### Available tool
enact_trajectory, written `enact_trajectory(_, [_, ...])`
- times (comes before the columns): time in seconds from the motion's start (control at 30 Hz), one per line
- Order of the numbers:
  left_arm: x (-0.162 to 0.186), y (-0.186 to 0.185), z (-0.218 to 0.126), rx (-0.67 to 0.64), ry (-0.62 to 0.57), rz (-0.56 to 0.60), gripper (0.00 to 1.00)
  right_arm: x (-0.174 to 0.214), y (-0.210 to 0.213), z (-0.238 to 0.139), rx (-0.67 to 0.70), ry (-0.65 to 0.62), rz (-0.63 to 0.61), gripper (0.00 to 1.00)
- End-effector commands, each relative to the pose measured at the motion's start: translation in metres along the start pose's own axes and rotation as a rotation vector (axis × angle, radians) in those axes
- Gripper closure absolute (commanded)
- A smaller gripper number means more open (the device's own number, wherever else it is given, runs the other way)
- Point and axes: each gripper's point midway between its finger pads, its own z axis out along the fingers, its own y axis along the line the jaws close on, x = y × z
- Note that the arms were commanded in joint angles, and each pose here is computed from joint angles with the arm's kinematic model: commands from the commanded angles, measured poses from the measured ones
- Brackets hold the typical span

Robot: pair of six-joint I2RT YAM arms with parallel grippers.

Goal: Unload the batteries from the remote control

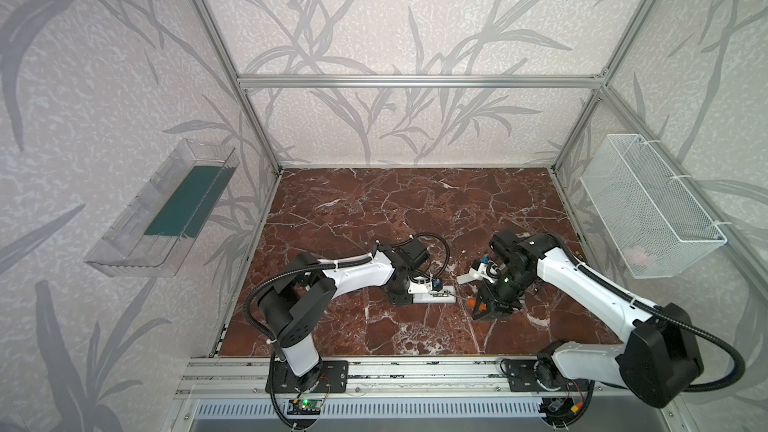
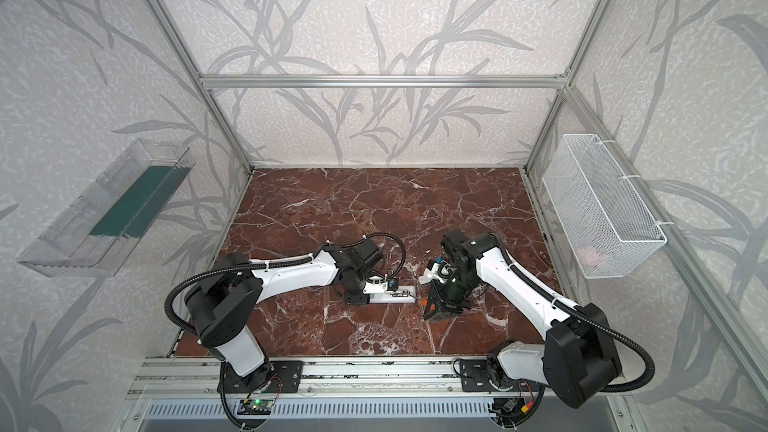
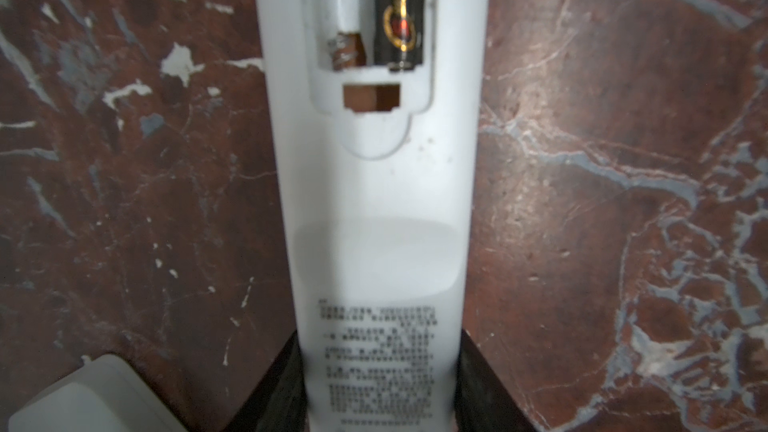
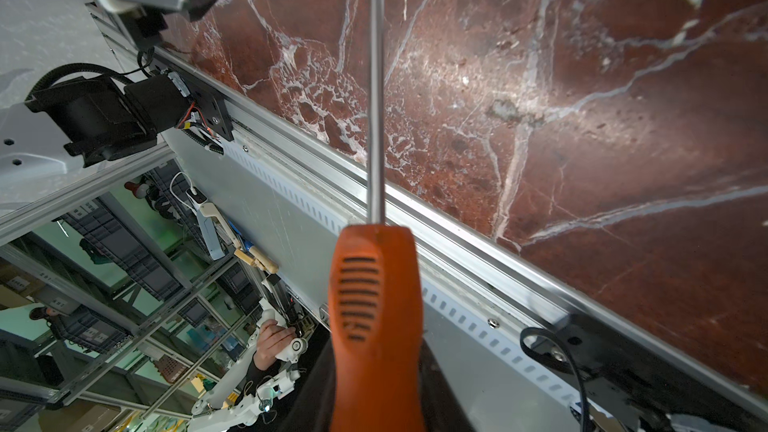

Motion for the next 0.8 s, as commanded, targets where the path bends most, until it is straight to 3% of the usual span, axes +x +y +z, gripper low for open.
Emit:
enact_trajectory(0.0, [0.017,-0.012,0.0,0.038,0.057,0.03,0.76,-0.001,-0.001,0.005,-0.006,0.024,0.008,1.0])
enact_trajectory(0.47, [0.015,-0.01,-0.001,0.014,0.057,0.041,0.77,-0.005,-0.015,0.019,0.021,0.075,0.052,1.0])
enact_trajectory(0.77, [0.015,0.005,-0.006,-0.096,0.078,0.057,0.79,0.01,-0.008,0.012,0.001,0.101,0.069,1.0])
